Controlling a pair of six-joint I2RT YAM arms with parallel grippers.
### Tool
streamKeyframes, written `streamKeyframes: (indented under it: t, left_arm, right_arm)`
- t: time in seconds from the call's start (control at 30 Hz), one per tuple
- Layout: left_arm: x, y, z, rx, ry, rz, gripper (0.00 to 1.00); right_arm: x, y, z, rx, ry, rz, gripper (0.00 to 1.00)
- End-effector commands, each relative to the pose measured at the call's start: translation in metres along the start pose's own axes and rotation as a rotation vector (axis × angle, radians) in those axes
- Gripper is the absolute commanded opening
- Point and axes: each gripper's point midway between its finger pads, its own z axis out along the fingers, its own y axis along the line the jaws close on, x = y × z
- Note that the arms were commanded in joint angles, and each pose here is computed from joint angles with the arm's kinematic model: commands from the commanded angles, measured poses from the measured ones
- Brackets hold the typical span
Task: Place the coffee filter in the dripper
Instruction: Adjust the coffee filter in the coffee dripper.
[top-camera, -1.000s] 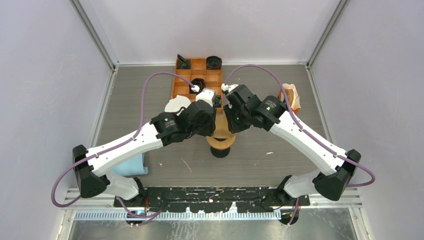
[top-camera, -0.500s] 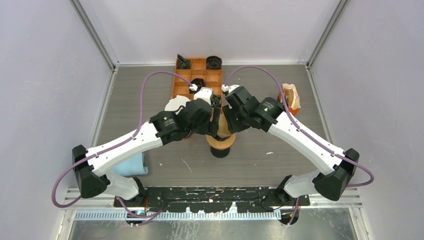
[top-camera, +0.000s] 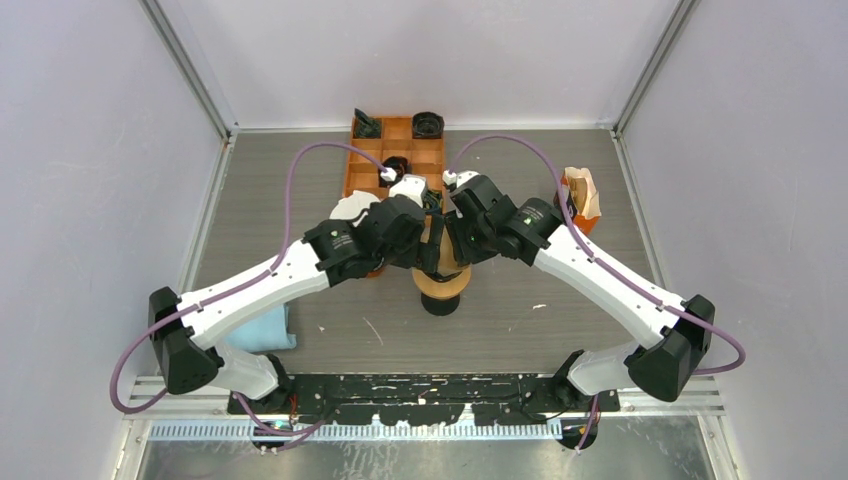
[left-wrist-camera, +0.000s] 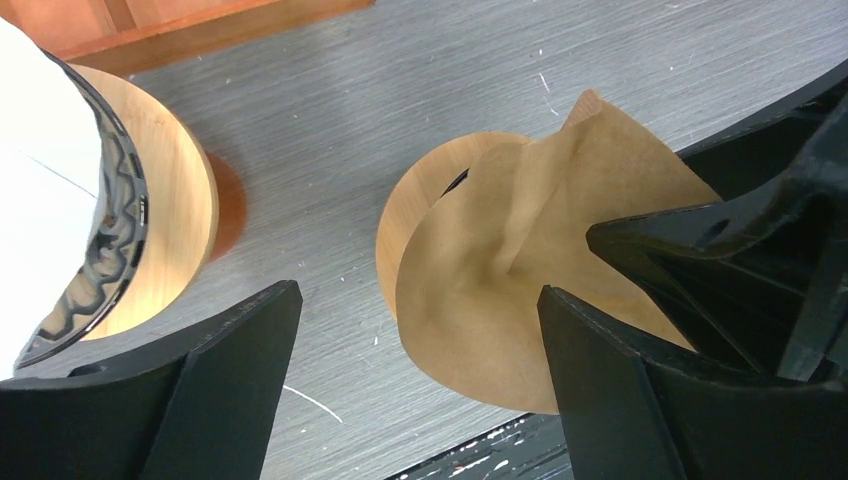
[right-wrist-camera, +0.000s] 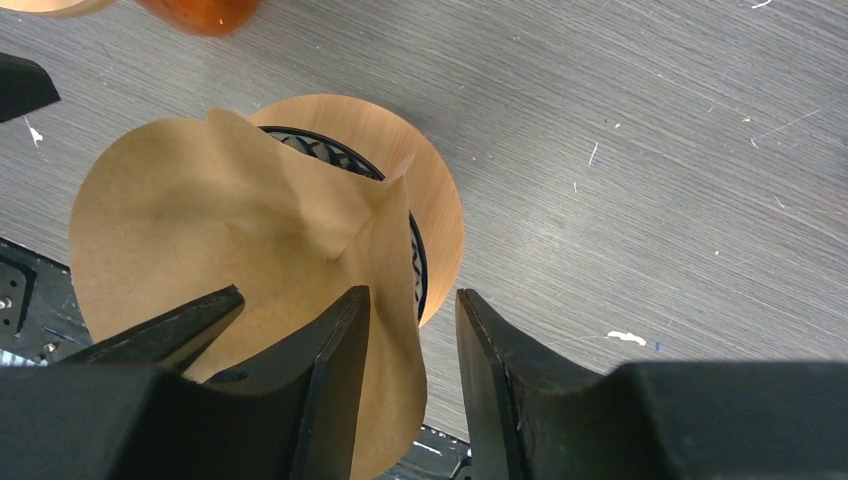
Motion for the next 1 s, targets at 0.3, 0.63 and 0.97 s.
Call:
streamKeyframes:
  t: [0.3, 0.63, 0.97]
  left_arm:
    - [0.021, -0.007, -0.007, 0.052, 0.151, 0.076, 0.94]
    - [0.02, -0.005, -0.011, 0.038, 0.172, 0.096, 0.94]
    - [-0.012, -0.002, -0.008, 0.022, 0.04, 0.041, 0.98]
  right_arm:
    - [-0.015, -0.004, 0.003, -0.02, -0.074, 0.017, 0.44]
    - [-0.014, -0.006, 0.008, -0.038, -0.067, 0.03, 0.44]
    - [-0.023, 0.007, -0.007, -0.121, -0.104, 0.036, 0.47]
